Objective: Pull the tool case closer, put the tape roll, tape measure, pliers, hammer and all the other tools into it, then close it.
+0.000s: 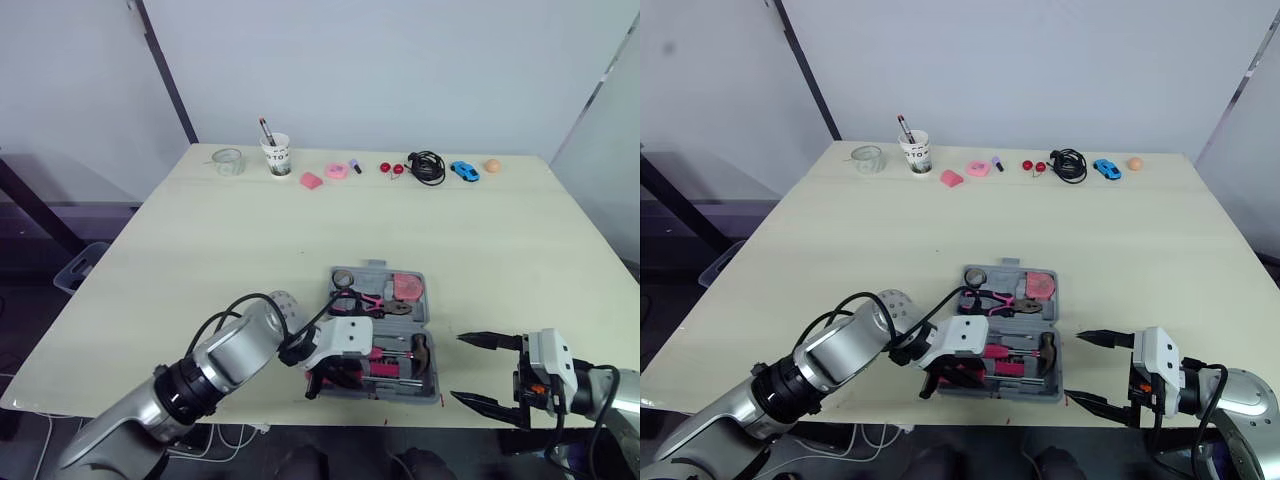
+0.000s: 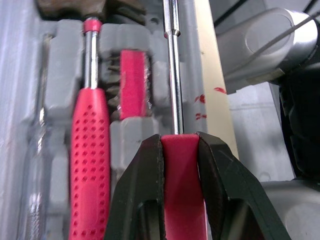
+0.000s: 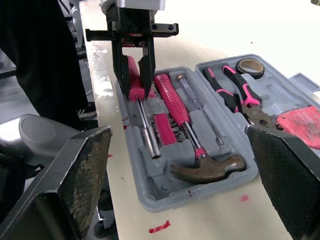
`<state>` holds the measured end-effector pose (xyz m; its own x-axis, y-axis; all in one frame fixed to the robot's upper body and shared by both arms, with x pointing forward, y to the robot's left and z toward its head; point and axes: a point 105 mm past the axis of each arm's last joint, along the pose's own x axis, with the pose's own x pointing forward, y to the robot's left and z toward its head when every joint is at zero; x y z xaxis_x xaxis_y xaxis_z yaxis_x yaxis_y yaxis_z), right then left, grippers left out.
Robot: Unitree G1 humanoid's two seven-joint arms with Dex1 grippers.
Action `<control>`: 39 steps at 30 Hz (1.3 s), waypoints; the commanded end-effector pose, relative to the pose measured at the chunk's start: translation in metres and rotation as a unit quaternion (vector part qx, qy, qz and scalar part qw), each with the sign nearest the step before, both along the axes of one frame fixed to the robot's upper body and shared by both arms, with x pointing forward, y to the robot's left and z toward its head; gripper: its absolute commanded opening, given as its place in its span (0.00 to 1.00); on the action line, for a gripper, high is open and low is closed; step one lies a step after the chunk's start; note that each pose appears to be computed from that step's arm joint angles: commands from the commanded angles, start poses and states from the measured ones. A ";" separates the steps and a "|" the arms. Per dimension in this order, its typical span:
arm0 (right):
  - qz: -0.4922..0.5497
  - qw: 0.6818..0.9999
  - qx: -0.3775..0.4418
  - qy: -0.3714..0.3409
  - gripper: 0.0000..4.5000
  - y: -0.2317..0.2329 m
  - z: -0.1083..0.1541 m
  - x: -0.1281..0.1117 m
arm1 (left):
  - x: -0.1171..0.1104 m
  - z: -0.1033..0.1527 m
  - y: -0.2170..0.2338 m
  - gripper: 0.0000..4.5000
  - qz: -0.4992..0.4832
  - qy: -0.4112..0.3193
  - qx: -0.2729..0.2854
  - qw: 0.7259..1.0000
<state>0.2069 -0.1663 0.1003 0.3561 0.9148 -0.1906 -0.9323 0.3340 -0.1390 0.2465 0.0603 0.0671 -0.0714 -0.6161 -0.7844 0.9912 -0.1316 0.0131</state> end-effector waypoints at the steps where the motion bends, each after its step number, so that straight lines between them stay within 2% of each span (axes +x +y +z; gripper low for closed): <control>1: 0.003 1.000 0.002 -0.023 1.00 0.002 0.010 -0.002 | -0.002 0.003 -0.004 0.13 -0.020 -0.003 0.016 1.000; 14: -0.002 1.000 0.005 -0.022 1.00 0.003 0.007 -0.004 | 0.005 -0.001 -0.012 0.13 -0.019 -0.014 0.064 0.998; 28: -0.005 1.000 0.009 -0.024 1.00 0.007 0.006 -0.004 | 0.014 -0.004 -0.026 0.13 -0.012 -0.018 0.084 0.996; 39: -0.004 1.000 -0.006 -0.016 1.00 0.002 0.001 -0.008 | 0.010 -0.007 -0.027 0.13 -0.027 -0.008 0.098 0.995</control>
<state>0.1998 -0.1636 0.0945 0.3732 0.9063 -0.1984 -0.9261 0.3512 -0.1374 0.2564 0.0360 0.0579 -0.0929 -0.4555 -0.8853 0.9862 -0.1644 -0.0189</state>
